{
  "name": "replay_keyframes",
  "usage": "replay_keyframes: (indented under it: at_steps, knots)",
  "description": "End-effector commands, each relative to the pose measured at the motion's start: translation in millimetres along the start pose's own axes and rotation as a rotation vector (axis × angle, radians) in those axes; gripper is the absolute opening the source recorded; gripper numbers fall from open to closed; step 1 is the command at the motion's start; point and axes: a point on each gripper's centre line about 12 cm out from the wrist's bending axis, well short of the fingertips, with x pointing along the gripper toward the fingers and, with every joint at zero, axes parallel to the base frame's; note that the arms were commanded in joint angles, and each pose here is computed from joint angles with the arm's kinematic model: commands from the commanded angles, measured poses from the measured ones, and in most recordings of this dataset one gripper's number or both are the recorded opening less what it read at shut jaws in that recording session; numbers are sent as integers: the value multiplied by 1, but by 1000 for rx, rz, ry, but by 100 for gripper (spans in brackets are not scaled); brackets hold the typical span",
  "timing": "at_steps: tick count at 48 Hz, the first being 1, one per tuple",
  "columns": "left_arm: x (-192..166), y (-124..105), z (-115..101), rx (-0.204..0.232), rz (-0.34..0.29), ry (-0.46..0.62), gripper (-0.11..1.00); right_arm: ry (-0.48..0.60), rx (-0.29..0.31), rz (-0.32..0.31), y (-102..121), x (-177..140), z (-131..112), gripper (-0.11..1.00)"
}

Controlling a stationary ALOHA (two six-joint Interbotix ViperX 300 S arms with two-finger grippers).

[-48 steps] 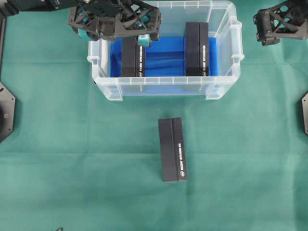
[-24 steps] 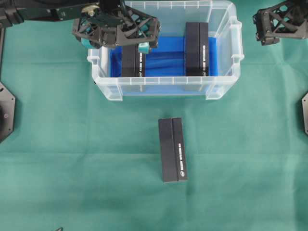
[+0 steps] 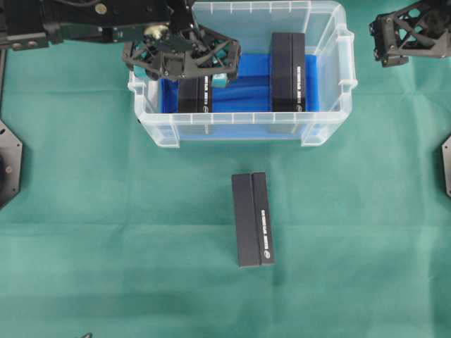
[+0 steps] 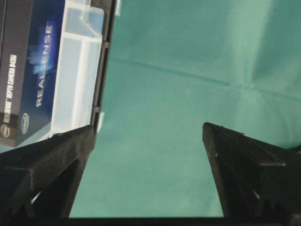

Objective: Take out the box from the case.
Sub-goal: 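Lower the left gripper around the left black box pair and close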

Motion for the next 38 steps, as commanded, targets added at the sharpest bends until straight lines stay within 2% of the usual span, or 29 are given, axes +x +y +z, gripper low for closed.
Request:
replay_keyframes:
  at_steps: [1, 38]
  knots:
    - [-5, 0, 6, -6, -21, -20, 96, -8, -8, 17, 2, -4, 1, 93]
    - [23, 3, 10, 0, 17, -26, 96, -16, -17, 37, 4, -4, 2, 93]
